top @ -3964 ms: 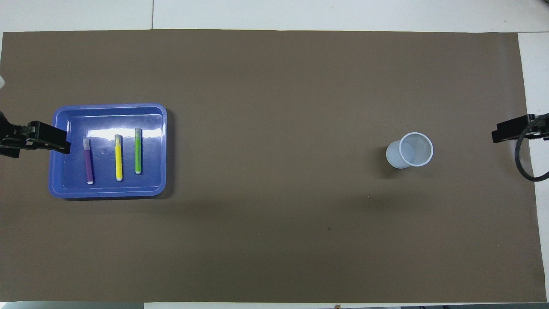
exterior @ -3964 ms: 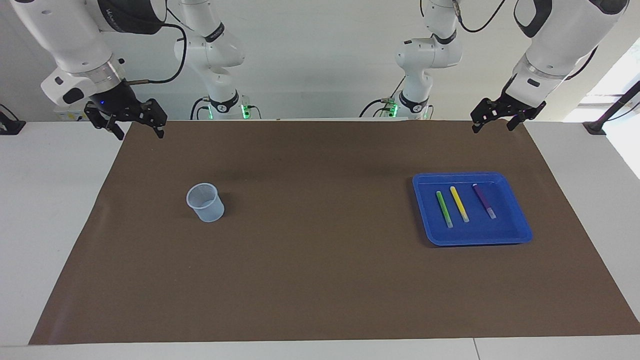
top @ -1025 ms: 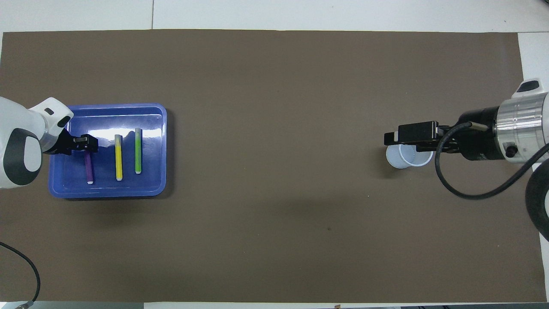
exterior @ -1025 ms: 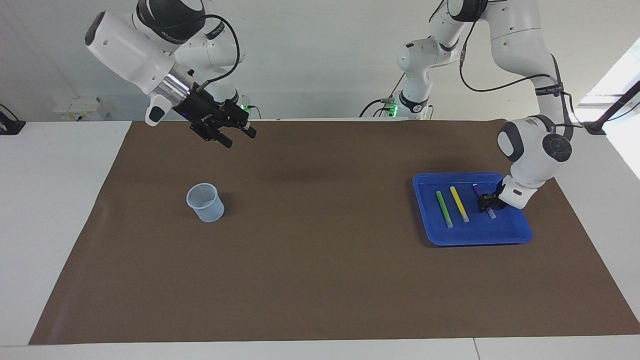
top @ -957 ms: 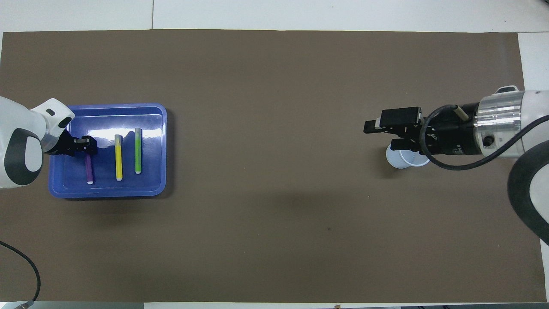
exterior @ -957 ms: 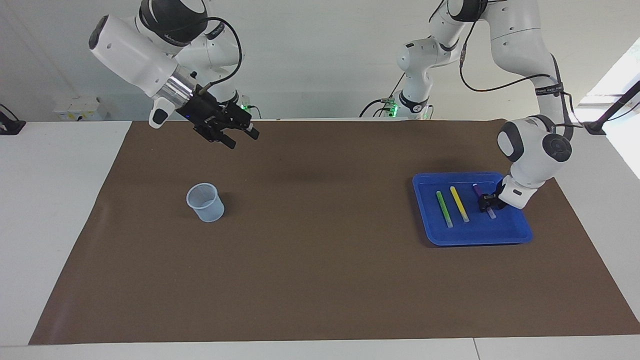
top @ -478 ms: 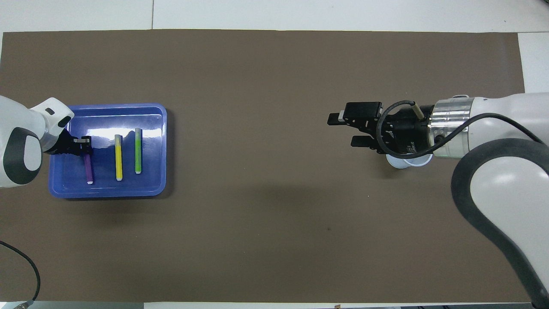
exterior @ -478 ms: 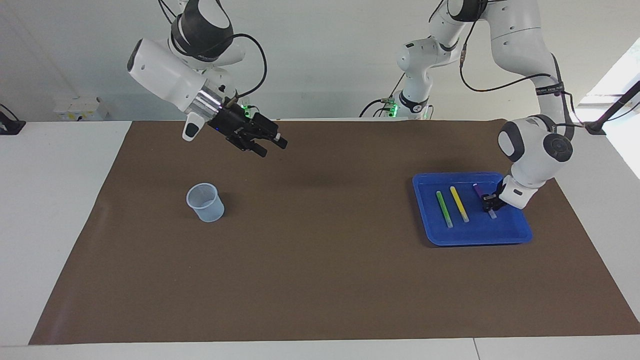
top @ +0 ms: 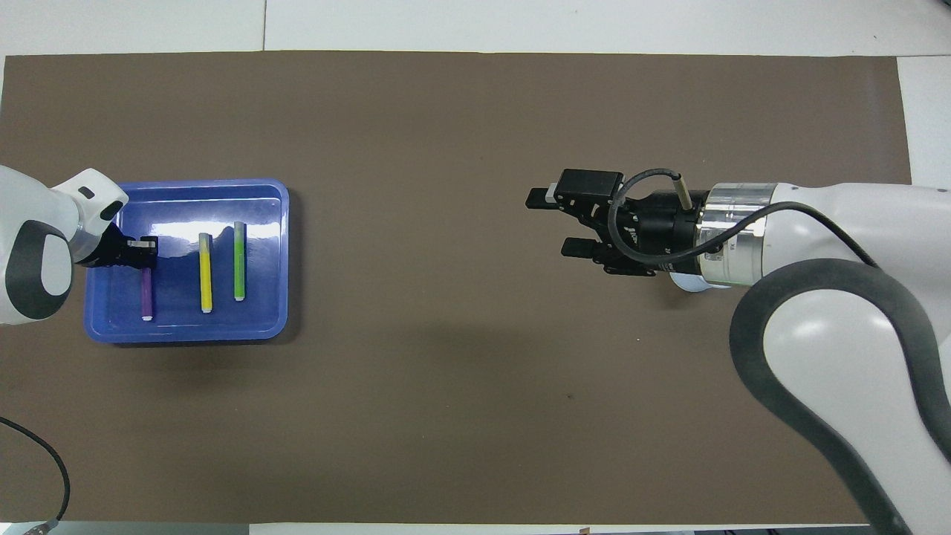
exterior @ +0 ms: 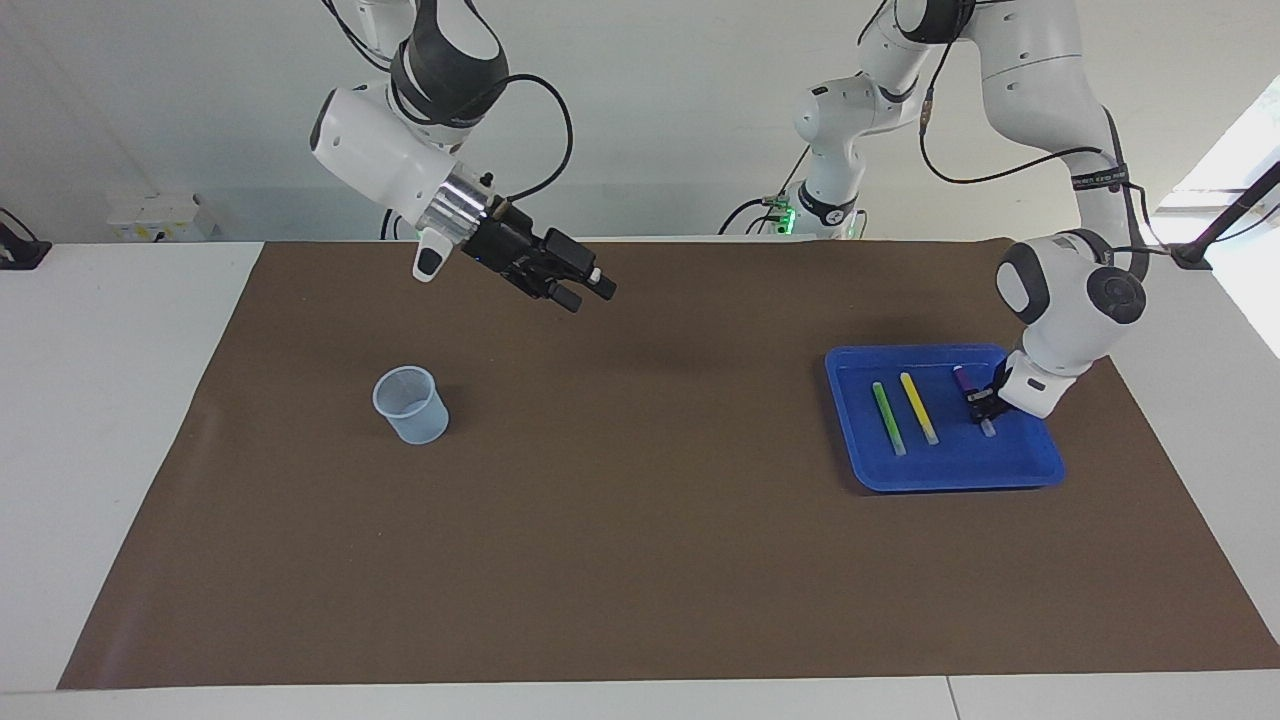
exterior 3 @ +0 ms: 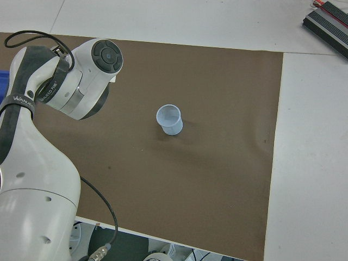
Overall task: Transfer and insert pens with both arms
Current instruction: 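Grasp the purple pen with the left gripper while the right gripper approaches, then lift the purple pen with the left gripper toward the right gripper, then grasp the purple pen tip with the right gripper, open the left gripper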
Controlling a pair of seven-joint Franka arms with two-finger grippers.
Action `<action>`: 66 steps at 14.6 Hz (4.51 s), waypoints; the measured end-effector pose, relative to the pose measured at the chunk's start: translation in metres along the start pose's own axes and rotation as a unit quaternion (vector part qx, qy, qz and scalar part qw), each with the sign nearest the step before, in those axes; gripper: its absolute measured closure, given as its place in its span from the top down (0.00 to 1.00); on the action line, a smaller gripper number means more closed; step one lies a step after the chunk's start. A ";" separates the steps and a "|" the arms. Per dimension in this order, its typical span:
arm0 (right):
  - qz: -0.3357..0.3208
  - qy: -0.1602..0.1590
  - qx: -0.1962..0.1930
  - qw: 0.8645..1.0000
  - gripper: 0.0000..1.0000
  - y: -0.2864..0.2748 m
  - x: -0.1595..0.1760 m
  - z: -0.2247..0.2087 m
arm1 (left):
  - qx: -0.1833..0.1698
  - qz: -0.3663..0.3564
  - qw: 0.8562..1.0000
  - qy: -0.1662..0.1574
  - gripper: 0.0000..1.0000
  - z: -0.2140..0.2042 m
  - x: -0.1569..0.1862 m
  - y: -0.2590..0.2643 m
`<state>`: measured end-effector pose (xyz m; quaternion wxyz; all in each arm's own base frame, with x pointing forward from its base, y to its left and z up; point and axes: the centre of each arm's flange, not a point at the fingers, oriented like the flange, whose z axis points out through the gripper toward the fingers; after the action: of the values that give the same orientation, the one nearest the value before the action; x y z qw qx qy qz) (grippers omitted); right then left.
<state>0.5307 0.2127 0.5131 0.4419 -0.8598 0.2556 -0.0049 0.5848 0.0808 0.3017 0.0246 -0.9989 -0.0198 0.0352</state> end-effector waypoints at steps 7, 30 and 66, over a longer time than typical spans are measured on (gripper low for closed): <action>0.003 0.006 0.001 1.000 1.00 -0.001 -0.014 0.035 | -0.006 -0.013 1.000 -0.018 0.17 -0.031 0.011 0.002; 0.008 0.015 0.015 1.000 0.80 -0.033 -0.084 0.083 | -0.218 -0.525 0.781 -0.259 0.17 -0.211 -0.062 0.292; -0.002 0.023 0.021 0.999 0.19 -0.042 -0.072 0.082 | -0.253 -0.558 0.741 -0.276 0.17 -0.219 -0.061 0.302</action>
<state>0.5056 0.3265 0.5108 0.4541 -0.8503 0.2643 -0.0311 0.5508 -0.2331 0.5087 -0.2199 -0.7254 -0.5877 0.2830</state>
